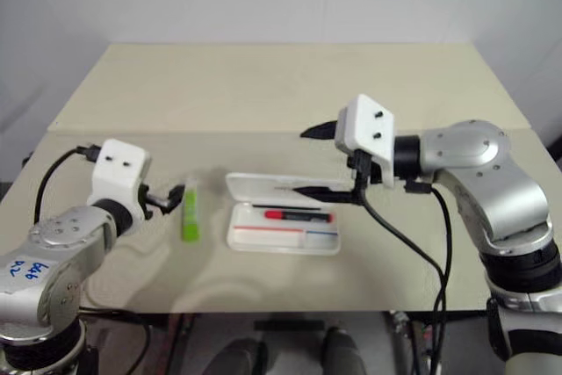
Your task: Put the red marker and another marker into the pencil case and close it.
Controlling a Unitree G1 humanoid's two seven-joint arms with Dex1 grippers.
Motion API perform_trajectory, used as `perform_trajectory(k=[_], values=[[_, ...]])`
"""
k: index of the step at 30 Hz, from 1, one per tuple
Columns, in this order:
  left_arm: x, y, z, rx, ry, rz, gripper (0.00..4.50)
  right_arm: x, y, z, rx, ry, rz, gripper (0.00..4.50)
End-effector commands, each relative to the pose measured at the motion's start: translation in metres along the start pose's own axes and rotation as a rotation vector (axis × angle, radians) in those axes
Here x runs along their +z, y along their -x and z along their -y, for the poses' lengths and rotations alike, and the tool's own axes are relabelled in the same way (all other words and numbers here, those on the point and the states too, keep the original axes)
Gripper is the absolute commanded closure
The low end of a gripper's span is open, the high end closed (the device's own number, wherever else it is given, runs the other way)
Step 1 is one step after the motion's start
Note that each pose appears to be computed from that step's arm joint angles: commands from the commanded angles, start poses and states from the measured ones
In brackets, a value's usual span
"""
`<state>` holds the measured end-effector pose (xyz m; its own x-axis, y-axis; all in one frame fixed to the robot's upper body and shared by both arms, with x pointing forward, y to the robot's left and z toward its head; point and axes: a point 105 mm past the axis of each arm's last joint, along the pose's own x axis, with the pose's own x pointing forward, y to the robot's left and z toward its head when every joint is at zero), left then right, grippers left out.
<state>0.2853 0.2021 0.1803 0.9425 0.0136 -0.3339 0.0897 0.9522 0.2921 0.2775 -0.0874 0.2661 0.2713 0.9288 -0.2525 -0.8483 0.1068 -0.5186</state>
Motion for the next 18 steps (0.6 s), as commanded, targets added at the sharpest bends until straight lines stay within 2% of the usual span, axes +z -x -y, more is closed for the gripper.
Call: perform_trajectory(k=[1, 6, 12, 18], values=[[-0.005, 0.005, -0.005, 0.077, 0.004, -0.001, 0.26, 0.014, -0.003, -0.009, 0.085, 0.000, 0.065, 0.03], [-0.016, 0.005, -0.002, 0.097, 0.011, -0.035, 0.26, 0.024, -0.007, -0.017, 0.150, -0.025, 0.122, 0.03], [-0.035, 0.001, 0.007, 0.106, 0.053, -0.105, 0.26, 0.025, -0.010, -0.019, 0.181, -0.022, 0.122, 0.03], [-0.038, -0.006, 0.017, 0.099, 0.088, -0.123, 0.26, 0.024, -0.010, -0.020, 0.179, -0.019, 0.120, 0.03]])
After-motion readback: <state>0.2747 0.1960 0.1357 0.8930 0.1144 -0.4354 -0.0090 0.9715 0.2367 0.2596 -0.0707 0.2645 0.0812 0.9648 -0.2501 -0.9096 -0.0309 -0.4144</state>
